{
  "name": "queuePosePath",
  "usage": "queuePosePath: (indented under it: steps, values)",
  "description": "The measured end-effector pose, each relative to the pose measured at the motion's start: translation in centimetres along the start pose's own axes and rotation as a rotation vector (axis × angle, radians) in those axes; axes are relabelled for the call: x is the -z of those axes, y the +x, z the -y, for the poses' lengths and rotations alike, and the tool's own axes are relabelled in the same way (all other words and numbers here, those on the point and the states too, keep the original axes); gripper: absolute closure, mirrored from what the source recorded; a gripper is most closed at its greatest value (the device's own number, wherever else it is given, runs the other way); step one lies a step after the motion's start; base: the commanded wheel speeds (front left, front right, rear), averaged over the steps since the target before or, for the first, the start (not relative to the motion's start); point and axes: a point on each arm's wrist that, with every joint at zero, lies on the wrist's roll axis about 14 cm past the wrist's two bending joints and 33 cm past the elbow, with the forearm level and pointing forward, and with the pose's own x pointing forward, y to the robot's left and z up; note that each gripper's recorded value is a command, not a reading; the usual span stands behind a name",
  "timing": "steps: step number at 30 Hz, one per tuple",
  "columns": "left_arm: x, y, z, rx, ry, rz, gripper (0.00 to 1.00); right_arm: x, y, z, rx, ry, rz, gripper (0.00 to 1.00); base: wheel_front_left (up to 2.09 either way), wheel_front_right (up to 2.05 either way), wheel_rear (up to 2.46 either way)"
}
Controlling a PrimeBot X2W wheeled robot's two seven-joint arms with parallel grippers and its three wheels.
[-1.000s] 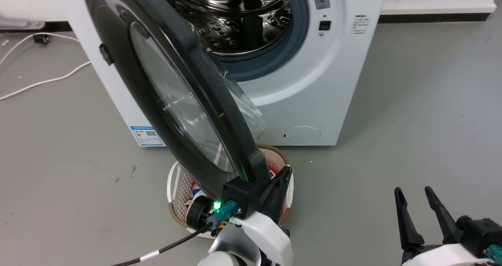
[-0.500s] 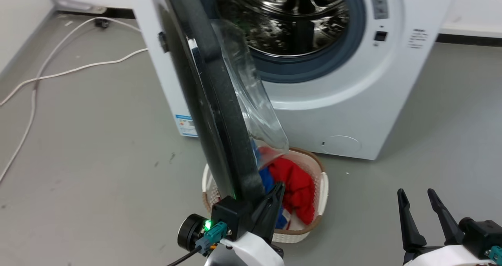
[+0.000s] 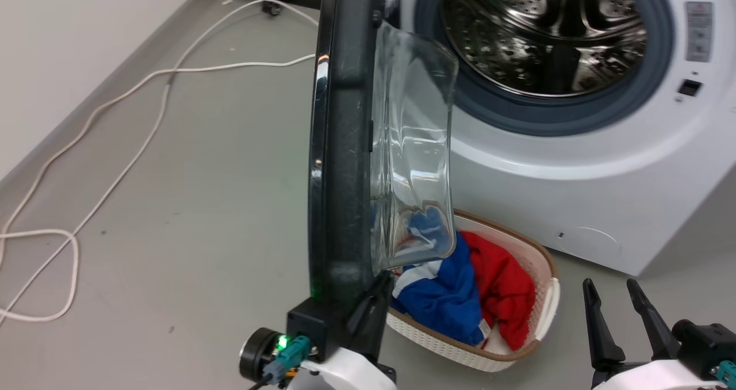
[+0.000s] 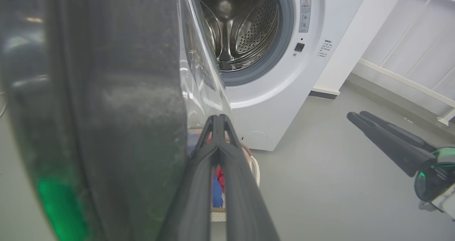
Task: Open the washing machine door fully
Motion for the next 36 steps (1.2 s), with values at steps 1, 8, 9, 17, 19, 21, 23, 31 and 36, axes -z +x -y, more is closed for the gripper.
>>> queuePosePath:
  steps: [1, 8, 9, 17, 19, 21, 23, 31, 36]
  values:
    - [-0.1, -0.3, -0.7, -0.027, -0.001, 0.006, 1.00, 0.1, 0.3, -0.4, -0.013, 0.001, -0.002, 0.00, 0.00, 0.00, 0.00]
    - [-0.3, -2.5, -6.6, -0.224, -0.001, 0.025, 1.00, 0.3, 1.6, -2.5, -0.081, 0.003, -0.012, 0.00, 0.00, 0.00, 0.00]
    - [-0.2, -2.9, -7.4, -0.247, 0.000, 0.024, 1.00, 0.4, 1.6, -2.6, -0.085, 0.003, -0.013, 0.00, 0.00, 0.00, 0.00]
    - [-0.5, -3.8, -12.7, -0.376, 0.041, 0.031, 1.00, 0.5, 1.8, -2.2, -0.077, 0.002, -0.026, 0.00, 0.00, 0.00, 0.00]
    - [-0.7, -3.6, -13.8, -0.397, 0.056, 0.038, 1.00, 0.4, 1.9, -1.9, -0.068, -0.001, -0.024, 0.00, 0.00, 0.00, 0.00]
    - [-1.1, -3.2, -14.8, -0.413, 0.072, 0.049, 1.00, 0.4, 1.9, -1.4, -0.055, -0.004, -0.029, 0.00, 0.00, 0.00, 0.00]
    - [-1.6, -2.7, -15.8, -0.425, 0.085, 0.063, 1.00, 0.5, 1.9, -0.9, -0.042, -0.006, -0.036, 0.00, 0.00, 0.00, 0.00]
    - [-2.9, -0.7, -20.5, -0.533, 0.132, 0.097, 1.00, 1.2, 2.2, 1.8, 0.021, -0.015, -0.067, 0.00, 0.00, 0.00, 0.00]
    - [-2.6, -0.2, -23.7, -0.612, 0.141, 0.088, 1.00, 2.0, 2.3, 3.6, 0.057, -0.019, -0.093, 0.00, 0.00, 0.00, 0.00]
